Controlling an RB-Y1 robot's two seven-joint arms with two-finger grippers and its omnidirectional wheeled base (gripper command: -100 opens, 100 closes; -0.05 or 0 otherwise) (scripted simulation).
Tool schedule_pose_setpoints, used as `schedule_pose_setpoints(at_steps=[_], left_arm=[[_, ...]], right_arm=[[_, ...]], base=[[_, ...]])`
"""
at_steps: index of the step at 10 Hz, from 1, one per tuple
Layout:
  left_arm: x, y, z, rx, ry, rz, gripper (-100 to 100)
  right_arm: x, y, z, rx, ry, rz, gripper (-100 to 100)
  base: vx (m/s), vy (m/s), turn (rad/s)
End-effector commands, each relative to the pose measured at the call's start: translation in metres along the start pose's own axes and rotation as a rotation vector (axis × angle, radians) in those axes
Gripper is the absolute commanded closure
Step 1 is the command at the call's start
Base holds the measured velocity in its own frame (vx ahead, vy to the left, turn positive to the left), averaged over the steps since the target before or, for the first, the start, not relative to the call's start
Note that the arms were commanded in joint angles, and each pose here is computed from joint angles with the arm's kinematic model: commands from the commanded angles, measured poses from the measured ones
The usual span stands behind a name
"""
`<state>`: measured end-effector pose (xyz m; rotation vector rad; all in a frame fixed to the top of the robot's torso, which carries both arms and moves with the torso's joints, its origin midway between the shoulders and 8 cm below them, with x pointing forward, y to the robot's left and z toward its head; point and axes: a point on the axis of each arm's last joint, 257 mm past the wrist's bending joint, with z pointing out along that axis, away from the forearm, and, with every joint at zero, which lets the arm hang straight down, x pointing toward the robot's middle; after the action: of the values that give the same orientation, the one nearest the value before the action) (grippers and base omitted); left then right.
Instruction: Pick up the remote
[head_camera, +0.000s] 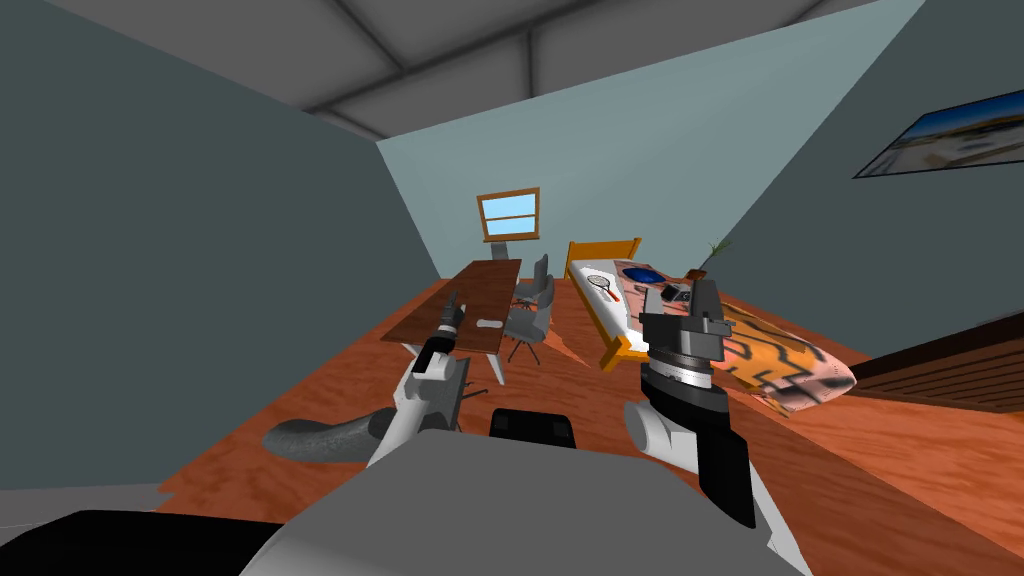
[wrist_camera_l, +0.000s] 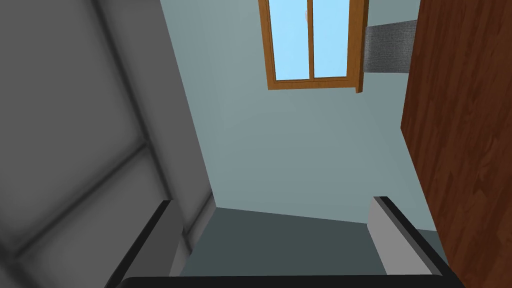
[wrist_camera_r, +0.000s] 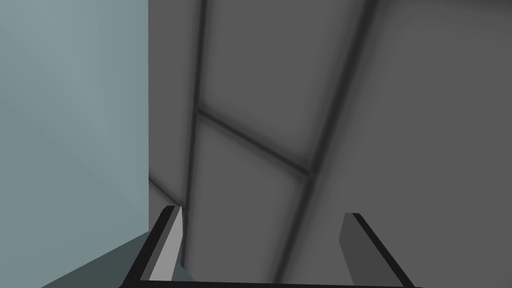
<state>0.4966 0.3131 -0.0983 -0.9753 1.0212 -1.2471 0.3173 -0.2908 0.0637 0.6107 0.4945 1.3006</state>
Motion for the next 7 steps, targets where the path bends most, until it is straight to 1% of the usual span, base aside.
schedule_pose_setpoints(at_steps=[1, 2, 3, 4, 5, 6, 7], left_arm=[[0.0, 0.018, 0.005, -0.046, 0.001, -0.002, -100], [-0.001, 0.03, 0.014, -0.089, 0.007, -0.005, -100], [-0.002, 0.037, 0.013, -0.107, 0.005, -0.005, -100], [-0.004, 0.048, 0.022, -0.144, 0.01, -0.008, -100], [-0.005, 0.058, 0.021, -0.171, 0.009, -0.008, -100], [-0.007, 0.068, 0.029, -0.207, 0.013, -0.012, -100], [-0.008, 0.078, 0.026, -0.237, 0.012, -0.012, -100]], right_arm=[[0.0, 0.0, 0.0, 0.0, 0.0, 0.0, 0], [0.0, 0.0, 0.0, 0.0, 0.0, 0.0, 0], [0.0, 0.0, 0.0, 0.0, 0.0, 0.0, 0], [0.0, 0.0, 0.0, 0.0, 0.0, 0.0, 0], [0.0, 0.0, 0.0, 0.0, 0.0, 0.0, 0], [0.0, 0.0, 0.0, 0.0, 0.0, 0.0, 0], [0.0, 0.0, 0.0, 0.0, 0.0, 0.0, 0]], base=[[-0.029, -0.038, -0.055], [-0.025, -0.044, -0.093], [-0.024, -0.037, -0.051], [-0.026, -0.056, -0.109], [-0.02, -0.041, -0.04], [-0.016, -0.036, -0.072], [-0.012, -0.029, -0.043]])
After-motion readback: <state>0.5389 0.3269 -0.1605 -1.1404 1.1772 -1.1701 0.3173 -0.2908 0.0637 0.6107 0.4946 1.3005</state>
